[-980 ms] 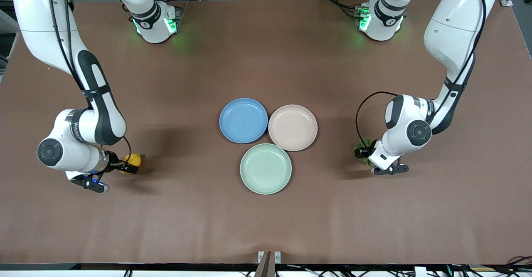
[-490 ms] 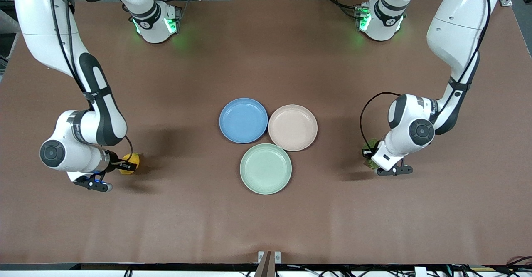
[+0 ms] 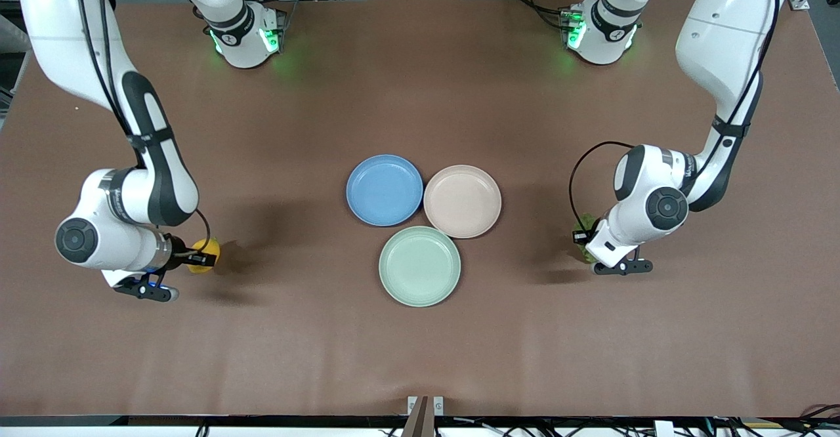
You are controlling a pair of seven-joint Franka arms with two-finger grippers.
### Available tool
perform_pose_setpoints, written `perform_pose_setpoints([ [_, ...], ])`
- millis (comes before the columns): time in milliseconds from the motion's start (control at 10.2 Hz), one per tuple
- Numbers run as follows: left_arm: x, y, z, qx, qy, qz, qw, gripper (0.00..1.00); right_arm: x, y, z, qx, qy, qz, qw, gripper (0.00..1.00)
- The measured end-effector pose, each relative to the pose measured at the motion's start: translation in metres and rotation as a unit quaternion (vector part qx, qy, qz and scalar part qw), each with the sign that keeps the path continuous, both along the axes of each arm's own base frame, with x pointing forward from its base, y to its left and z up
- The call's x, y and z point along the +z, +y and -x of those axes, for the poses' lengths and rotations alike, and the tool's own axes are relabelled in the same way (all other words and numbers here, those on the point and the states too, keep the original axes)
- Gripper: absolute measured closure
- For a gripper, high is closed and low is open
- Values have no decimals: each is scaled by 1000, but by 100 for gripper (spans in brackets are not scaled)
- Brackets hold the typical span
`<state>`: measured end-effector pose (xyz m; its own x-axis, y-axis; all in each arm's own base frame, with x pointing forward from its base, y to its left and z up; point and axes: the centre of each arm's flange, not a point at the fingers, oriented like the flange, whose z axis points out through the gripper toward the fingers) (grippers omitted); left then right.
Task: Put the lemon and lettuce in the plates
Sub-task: 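Lift the lemon over the blue plate while the left gripper carries lettuce, then lower and release the lemon while the left gripper releases lettuce on beige plate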
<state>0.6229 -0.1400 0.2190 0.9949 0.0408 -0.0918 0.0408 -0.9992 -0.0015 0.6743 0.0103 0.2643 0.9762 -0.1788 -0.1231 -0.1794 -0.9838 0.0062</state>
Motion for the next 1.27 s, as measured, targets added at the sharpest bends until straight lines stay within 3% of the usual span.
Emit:
perform_pose_setpoints([
  [490, 55, -64, 6, 34, 24, -26, 999, 96, 33, 94, 17, 35, 21, 2, 999, 37],
  [882, 88, -154, 34, 64, 13, -38, 997, 96, 31, 232, 60, -42, 44, 17, 998, 37],
  [1275, 86, -236, 77, 102, 7, -47, 994, 96, 15, 363, 124, -134, 29, 33, 990, 37],
])
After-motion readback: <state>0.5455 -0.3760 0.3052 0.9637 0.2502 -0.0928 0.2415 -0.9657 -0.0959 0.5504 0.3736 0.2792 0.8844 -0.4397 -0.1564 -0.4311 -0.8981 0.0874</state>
